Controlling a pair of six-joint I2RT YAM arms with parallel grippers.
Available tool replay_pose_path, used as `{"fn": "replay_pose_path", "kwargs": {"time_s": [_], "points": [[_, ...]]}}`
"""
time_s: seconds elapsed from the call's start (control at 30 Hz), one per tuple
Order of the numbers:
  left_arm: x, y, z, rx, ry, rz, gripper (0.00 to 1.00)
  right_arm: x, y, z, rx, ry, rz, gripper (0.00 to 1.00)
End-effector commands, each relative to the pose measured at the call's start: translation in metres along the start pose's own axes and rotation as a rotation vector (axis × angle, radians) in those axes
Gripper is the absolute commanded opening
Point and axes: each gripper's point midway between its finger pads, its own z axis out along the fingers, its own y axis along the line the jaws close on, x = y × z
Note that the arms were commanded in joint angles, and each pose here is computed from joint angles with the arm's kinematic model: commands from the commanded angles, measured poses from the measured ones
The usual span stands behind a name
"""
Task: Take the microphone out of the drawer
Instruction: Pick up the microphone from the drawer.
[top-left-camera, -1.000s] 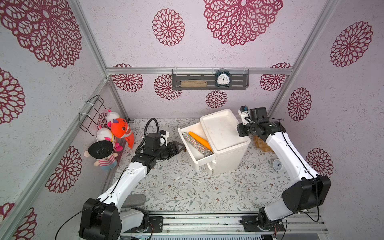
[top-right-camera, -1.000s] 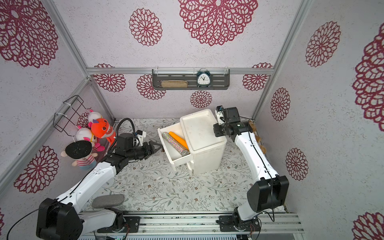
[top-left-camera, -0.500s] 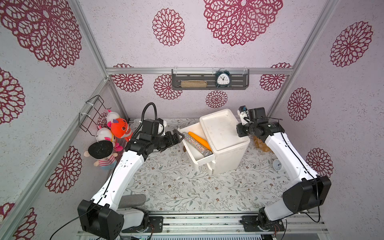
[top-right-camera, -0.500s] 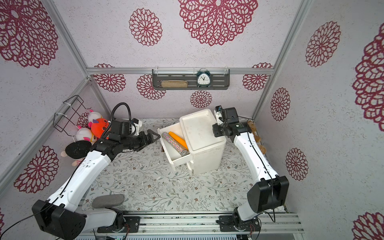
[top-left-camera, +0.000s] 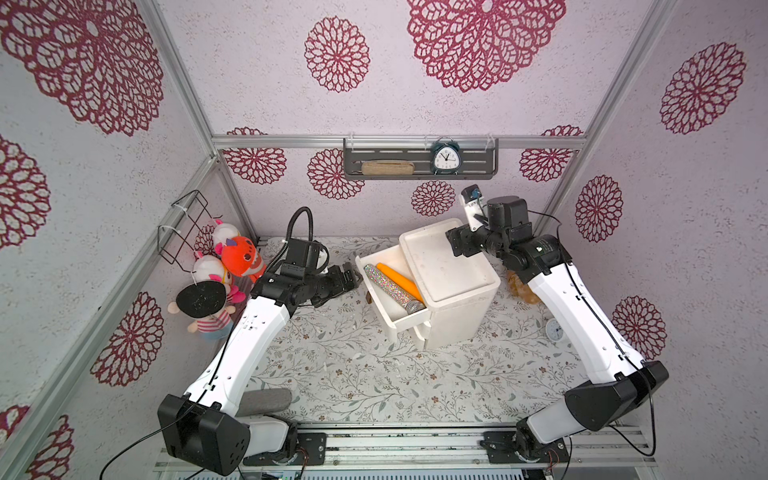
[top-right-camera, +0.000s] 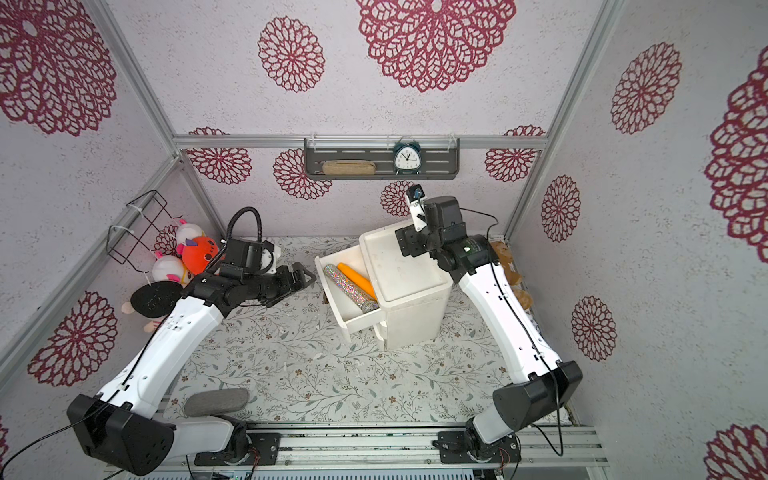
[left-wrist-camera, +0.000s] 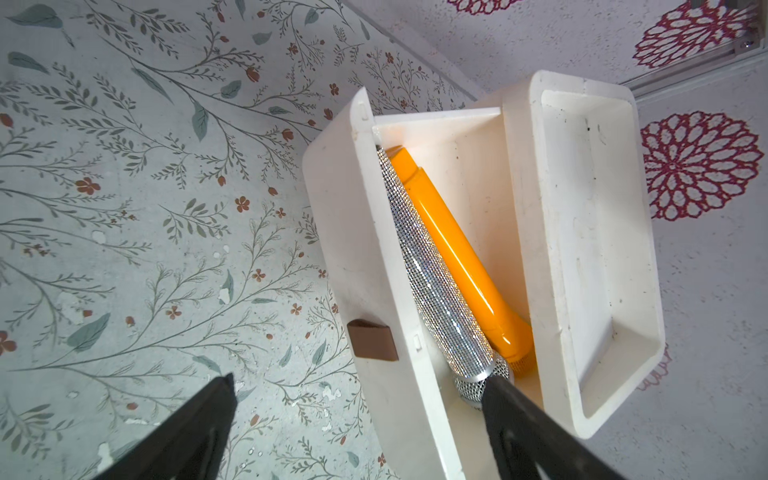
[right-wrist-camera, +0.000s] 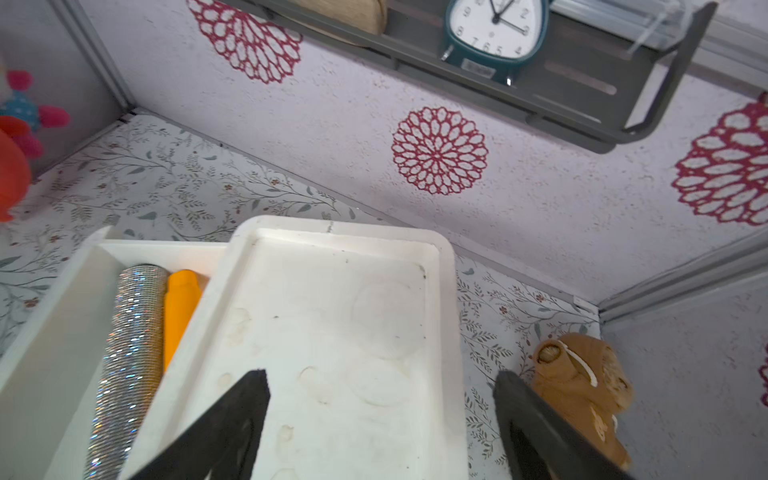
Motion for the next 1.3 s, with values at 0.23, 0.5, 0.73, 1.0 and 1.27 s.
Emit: {"fn": "replay_pose_path", "kwargs": {"time_s": [0.23, 0.5, 0.73, 1.0, 1.27], "points": [[-0.015, 0.058, -0.030, -0.095, -0.109, -0.092, 0.97, -0.003, 0.114, 0.012, -0.266, 0.138, -0.157, 0.86], [-0.019, 0.084, -0.053, -0.090, -0.149, -0.129, 0.97, 0.020, 0.170, 0.027, -0.341, 0.278, -0.259, 0.77], [-0.020, 0.096, -0.060, -0.077, -0.155, -0.143, 0.97, 0.051, 0.192, 0.047, -0.334, 0.383, -0.291, 0.52], [-0.020, 0.102, -0.062, -0.063, -0.154, -0.152, 0.97, 0.087, 0.195, 0.069, -0.273, 0.501, -0.347, 0.47], [-0.019, 0.101, -0.063, -0.050, -0.159, -0.160, 0.97, 0.116, 0.194, 0.082, -0.245, 0.585, -0.380, 0.48]]}}
